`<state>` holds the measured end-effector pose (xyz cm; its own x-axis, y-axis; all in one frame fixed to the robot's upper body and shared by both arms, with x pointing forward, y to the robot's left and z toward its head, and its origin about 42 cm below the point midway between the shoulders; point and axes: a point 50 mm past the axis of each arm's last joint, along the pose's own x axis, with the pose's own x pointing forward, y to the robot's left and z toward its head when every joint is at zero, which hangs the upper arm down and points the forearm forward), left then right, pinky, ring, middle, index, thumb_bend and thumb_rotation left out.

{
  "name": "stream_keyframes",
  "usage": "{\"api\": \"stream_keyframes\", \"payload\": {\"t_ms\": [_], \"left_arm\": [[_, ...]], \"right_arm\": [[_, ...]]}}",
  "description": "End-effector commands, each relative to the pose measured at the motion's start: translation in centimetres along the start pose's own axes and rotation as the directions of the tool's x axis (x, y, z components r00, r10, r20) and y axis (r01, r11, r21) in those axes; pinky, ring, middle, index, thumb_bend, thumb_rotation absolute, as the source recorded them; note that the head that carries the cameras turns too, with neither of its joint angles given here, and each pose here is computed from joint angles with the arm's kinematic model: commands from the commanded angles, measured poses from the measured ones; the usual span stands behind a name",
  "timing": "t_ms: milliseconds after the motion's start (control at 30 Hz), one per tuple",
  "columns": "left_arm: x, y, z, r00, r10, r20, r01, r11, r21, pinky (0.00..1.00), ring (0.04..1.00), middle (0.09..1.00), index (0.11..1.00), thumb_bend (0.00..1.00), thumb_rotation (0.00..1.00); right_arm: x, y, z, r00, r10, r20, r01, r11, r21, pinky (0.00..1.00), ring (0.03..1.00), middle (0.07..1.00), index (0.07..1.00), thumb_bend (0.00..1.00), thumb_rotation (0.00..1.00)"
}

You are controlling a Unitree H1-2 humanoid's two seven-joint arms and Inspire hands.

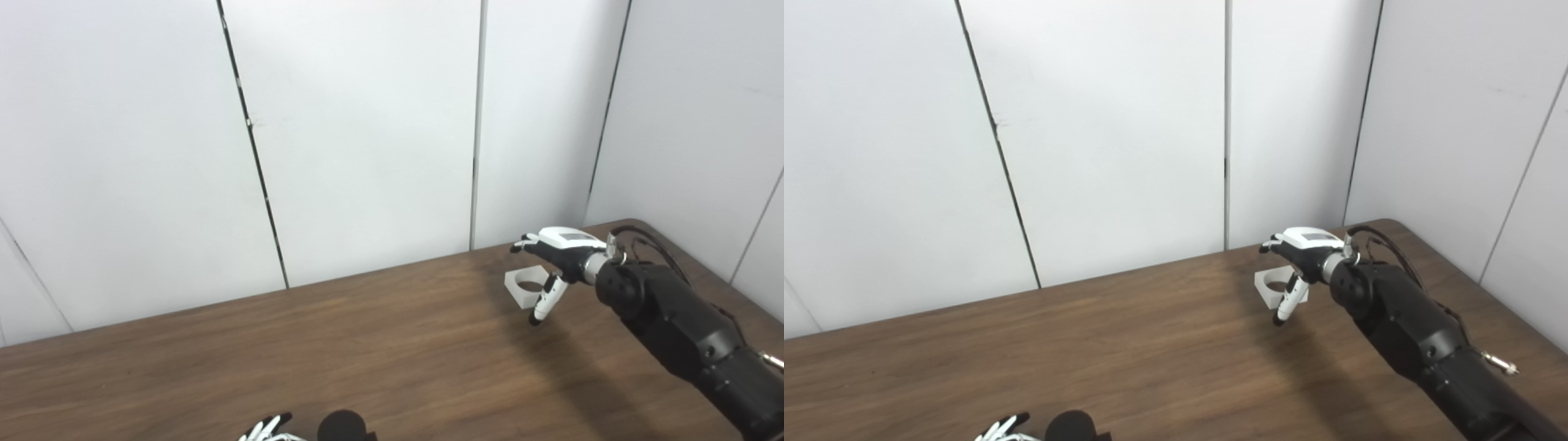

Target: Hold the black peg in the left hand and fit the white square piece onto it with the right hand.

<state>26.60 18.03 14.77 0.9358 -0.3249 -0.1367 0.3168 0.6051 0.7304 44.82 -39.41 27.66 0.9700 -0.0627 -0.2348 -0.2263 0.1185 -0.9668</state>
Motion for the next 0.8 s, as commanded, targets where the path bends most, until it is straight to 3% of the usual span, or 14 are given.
{"api": "stream_keyframes", "payload": {"t_ms": [0,767], "left_arm": [[-1.4,-0.9,-2.7,0.986,-0.09,-0.139,0.094,0.995,0.028,1.0,1.0,0.954,0.492,0.5,0.06],[-2.1,-0.6,-1.7,0.986,-0.078,-0.145,0.082,0.996,0.023,1.0,1.0,0.949,0.493,0.5,0.06]], "right_arm": [[0.3,-3.9,0.5,0.996,-0.089,0.006,0.089,0.996,-0.024,1.0,1.0,1.0,0.908,0.97,0.21],[3.2,-3.2,-0.2,0.998,-0.027,-0.061,0.023,0.998,-0.064,1.0,1.0,0.986,0.901,0.96,0.23]]}}
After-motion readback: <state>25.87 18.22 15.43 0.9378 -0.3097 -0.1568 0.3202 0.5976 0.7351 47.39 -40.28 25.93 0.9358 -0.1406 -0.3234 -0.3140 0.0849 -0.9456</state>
